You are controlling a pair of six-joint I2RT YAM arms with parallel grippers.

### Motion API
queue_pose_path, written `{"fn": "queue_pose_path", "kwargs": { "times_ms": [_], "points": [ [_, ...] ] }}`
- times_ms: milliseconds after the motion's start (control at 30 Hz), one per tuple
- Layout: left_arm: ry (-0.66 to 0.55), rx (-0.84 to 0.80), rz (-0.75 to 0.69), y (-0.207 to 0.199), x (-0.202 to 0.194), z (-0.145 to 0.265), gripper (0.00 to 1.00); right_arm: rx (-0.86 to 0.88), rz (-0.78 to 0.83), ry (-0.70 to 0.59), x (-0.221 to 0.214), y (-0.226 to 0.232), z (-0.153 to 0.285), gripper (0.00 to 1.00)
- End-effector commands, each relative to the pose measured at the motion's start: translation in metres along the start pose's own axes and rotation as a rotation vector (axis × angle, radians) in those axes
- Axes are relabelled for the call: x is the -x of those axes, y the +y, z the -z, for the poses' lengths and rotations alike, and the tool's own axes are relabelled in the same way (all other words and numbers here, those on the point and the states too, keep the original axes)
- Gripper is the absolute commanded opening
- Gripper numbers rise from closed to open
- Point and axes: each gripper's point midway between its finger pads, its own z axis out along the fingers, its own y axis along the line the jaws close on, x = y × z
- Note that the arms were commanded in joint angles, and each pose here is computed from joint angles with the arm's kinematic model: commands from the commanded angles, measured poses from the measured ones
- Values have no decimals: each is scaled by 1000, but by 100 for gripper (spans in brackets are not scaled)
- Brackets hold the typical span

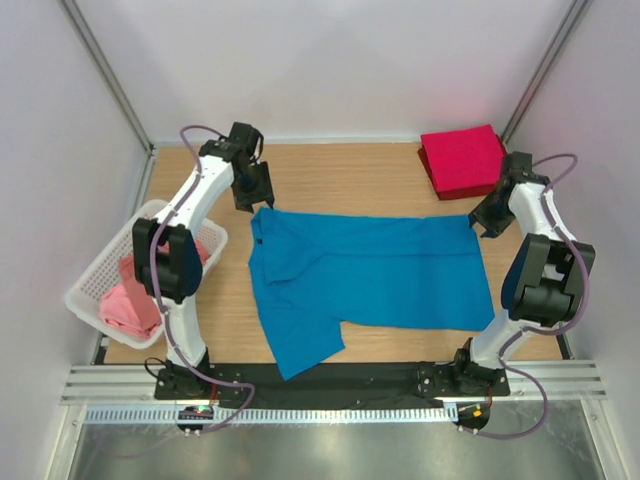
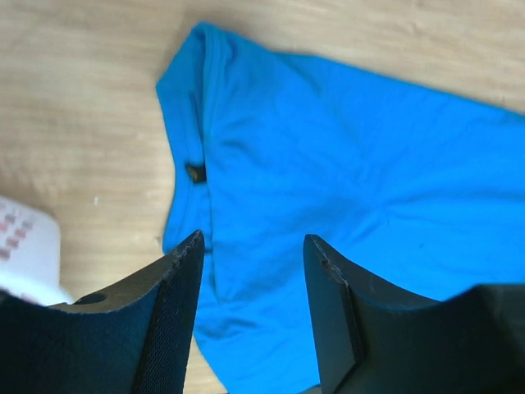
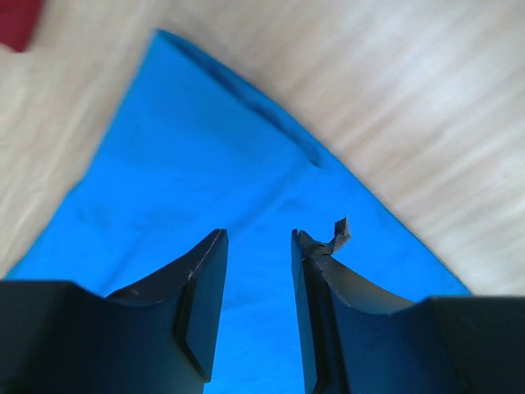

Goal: Fold and stack the t-shirts
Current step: Fold the tshirt

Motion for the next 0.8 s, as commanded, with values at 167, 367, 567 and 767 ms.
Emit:
{"fn": "queue_pose_path", "kwargs": {
  "times_ms": [167, 367, 567, 767],
  "points": [
    [-28, -89, 77, -3, 55, -36, 54, 203, 178, -6, 40, 61, -35, 48],
    [36, -94, 104, -7, 51, -65, 56, 218, 211, 45, 54, 71, -64, 51],
    [78, -107, 111, -8, 43, -86, 58, 194, 194, 39, 67, 62, -82, 50],
    [85, -107, 108, -8, 45, -96, 57, 267, 212, 63, 63, 66, -89, 50]
  ]
}}
